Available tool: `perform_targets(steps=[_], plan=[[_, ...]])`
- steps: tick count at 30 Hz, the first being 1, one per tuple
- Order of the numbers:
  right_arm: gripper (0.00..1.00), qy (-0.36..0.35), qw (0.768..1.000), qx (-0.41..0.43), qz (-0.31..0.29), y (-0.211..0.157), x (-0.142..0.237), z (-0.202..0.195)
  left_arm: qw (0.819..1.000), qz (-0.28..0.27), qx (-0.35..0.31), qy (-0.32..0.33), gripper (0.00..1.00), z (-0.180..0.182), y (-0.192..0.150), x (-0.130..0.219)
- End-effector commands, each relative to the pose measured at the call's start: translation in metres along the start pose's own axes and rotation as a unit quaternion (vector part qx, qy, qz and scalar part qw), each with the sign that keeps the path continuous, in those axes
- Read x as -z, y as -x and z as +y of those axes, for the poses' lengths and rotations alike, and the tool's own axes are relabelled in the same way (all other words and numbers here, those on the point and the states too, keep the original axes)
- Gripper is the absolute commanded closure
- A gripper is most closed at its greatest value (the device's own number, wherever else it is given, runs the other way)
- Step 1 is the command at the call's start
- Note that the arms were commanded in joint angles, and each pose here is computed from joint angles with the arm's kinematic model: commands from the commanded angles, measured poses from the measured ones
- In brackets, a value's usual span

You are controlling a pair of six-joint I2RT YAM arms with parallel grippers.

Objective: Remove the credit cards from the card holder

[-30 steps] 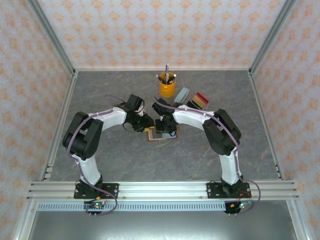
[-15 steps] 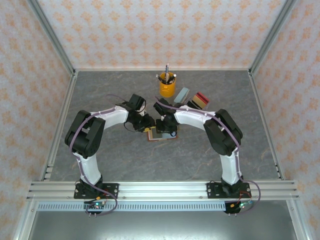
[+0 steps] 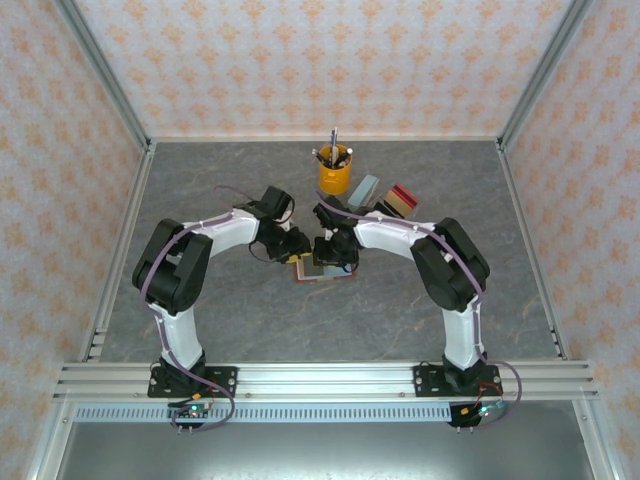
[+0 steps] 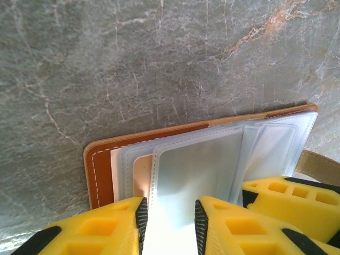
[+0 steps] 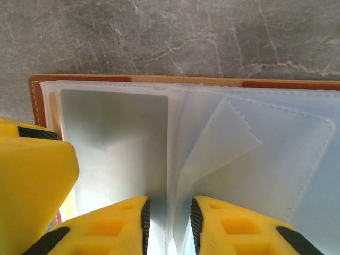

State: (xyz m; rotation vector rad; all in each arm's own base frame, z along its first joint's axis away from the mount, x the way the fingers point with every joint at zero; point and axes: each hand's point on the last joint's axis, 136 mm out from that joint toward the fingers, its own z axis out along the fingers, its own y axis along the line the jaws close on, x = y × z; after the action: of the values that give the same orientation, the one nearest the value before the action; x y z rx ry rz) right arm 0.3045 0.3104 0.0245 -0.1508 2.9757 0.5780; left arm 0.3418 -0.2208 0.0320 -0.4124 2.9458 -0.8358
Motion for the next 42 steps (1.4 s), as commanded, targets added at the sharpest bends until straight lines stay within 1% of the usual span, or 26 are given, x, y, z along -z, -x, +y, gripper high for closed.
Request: perform_targets(steps=[1,8,9,11,20,23,25,26,28,38,42], plan=[[0.71,-0.024,0.998,-0.025,0.043,-0.026,-0.023,-0.027,0.999,0.007,-0.008,0.031,0.66,0.009,-0.003,-0.006],[0.72,0.009,0.999,-0.029,0.036,-0.024,-0.021,-0.023,0.999,0.011,-0.012,0.027,0.66,0.004,-0.003,-0.004],[0.72,0.011,0.999,-0.031,0.035,-0.024,-0.020,-0.023,0.999,0.021,-0.007,0.035,0.66,0.011,-0.005,-0.013],[0.73,0.017,0.999,-0.032,0.035,-0.023,-0.020,-0.022,0.999,0.022,-0.007,0.031,0.66,0.009,-0.005,-0.013],[0.82,0.009,0.999,-0.034,0.030,-0.022,-0.018,-0.027,1.000,0.020,-0.009,0.008,0.69,-0.001,-0.003,-0.011],[0.84,0.004,0.999,-0.034,0.030,-0.022,-0.019,-0.029,1.000,0.011,-0.013,0.021,0.70,0.001,0.000,-0.007],[0.85,0.001,0.999,-0.034,0.029,-0.022,-0.018,-0.030,0.999,0.005,-0.015,0.042,0.70,0.008,0.001,-0.005],[0.85,0.000,0.999,-0.034,0.029,-0.022,-0.019,-0.030,0.999,-0.009,-0.022,0.040,0.70,0.003,0.004,0.005],[0.86,-0.001,0.999,-0.035,0.029,-0.022,-0.019,-0.031,0.998,-0.012,-0.024,0.049,0.70,0.006,0.004,0.008],[0.91,0.017,0.998,-0.054,0.030,-0.020,-0.020,-0.035,0.999,0.002,-0.020,0.049,0.70,0.008,0.001,0.000],[0.93,0.020,0.998,-0.056,0.033,-0.021,-0.021,-0.035,0.998,0.003,-0.026,0.062,0.69,0.011,0.001,0.003]])
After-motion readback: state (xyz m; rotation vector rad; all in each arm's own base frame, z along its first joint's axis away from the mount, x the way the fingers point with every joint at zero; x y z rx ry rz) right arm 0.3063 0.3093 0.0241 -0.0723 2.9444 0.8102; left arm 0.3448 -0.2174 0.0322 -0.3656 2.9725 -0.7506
